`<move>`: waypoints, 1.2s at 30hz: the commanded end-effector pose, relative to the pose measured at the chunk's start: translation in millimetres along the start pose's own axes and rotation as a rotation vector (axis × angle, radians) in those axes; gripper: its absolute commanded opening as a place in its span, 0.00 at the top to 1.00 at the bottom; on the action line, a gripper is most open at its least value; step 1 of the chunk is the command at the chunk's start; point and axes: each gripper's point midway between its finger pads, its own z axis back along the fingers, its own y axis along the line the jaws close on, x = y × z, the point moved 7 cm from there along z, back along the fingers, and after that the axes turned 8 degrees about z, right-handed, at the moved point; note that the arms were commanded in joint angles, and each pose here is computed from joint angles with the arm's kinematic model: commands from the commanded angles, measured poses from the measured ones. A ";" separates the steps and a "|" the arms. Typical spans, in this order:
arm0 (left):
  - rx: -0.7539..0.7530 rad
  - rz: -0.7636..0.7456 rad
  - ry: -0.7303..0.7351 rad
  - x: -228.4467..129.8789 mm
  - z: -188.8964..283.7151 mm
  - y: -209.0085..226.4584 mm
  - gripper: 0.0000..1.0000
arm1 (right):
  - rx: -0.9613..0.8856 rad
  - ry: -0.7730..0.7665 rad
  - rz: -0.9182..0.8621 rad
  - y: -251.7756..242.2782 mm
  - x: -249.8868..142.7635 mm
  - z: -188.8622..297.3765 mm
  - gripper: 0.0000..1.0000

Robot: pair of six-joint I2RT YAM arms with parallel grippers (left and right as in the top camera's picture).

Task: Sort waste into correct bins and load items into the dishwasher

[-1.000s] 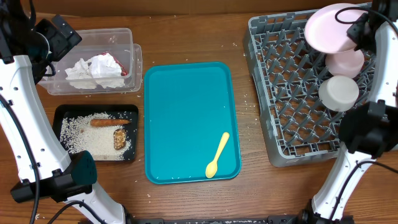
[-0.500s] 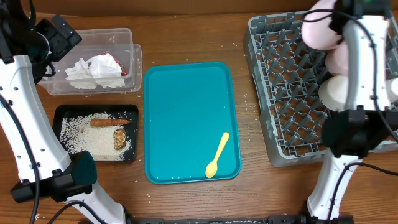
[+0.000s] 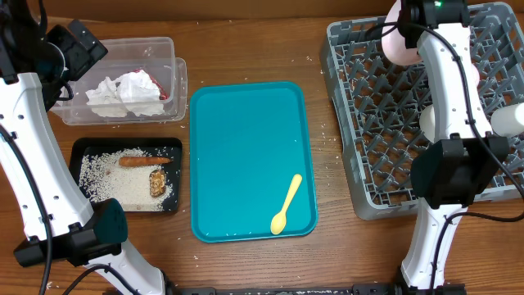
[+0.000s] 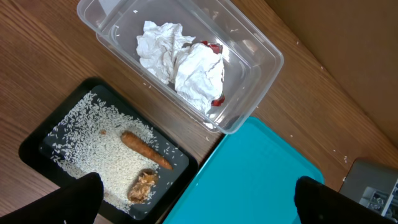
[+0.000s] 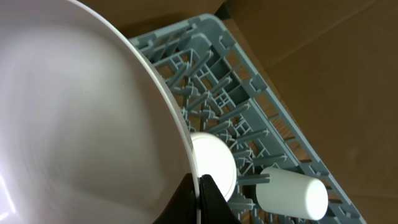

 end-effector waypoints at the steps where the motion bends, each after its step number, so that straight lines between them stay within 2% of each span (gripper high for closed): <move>1: 0.009 0.007 -0.004 -0.6 -1.0 -1.1 0.00 | 0.020 0.007 0.040 3.3 -3.3 -4.5 0.96; 12: 0.009 0.007 -0.005 -0.4 -1.0 -1.0 0.00 | 0.034 0.009 0.134 14.0 -8.4 -11.2 0.96; 15: 0.009 0.007 -0.005 -0.4 -1.0 -1.0 0.00 | 0.087 0.000 0.133 19.9 -7.2 -5.5 0.96; 16: 0.009 0.007 -0.005 -0.4 -1.0 -1.0 0.00 | 0.131 -0.007 0.133 23.9 -6.5 -0.2 0.93; 17: 0.009 0.007 -0.005 -0.4 -1.0 -1.0 0.00 | 0.150 -0.010 0.133 24.9 -6.3 2.8 0.88; 19: 0.009 0.007 -0.005 -0.4 -1.0 -1.0 0.00 | 0.170 -0.011 0.132 23.2 -6.2 7.8 0.59; 20: 0.009 0.007 -0.005 -0.4 -1.0 -1.0 0.00 | 0.181 -0.011 0.131 20.2 -6.3 12.1 0.16; 21: 0.009 0.007 -0.005 -0.4 -1.0 -1.0 0.00 | 0.179 -0.010 0.114 15.8 -6.4 16.3 0.00; 25: 0.009 0.007 -0.005 -0.4 -1.0 -1.0 0.00 | 0.189 -0.007 0.023 -3.8 -6.1 37.0 0.00; 28: 0.009 0.007 -0.005 -0.4 -1.0 -1.0 0.00 | 0.320 0.006 -0.050 -18.3 -8.0 67.3 0.00; 30: 0.009 0.007 -0.005 -0.4 -1.0 -1.0 0.00 | 0.501 0.022 -0.049 -17.4 -12.5 90.2 0.00; 31: 0.009 0.007 -0.005 -0.5 -1.0 -1.0 0.00 | 0.700 0.053 -0.040 -13.1 -19.9 113.7 0.00; 32: 0.009 0.007 -0.005 -0.4 -1.0 -1.0 0.00 | 0.825 0.077 -0.033 -10.9 -25.2 129.1 0.00; 34: 0.009 0.007 -0.005 -0.4 -1.0 -1.0 0.00 | 1.014 0.125 -0.019 -8.2 -34.6 153.0 0.00; 36: 0.009 0.007 -0.005 -0.4 -1.0 -1.0 0.00 | 1.145 0.201 -0.003 -4.3 -46.4 169.4 0.05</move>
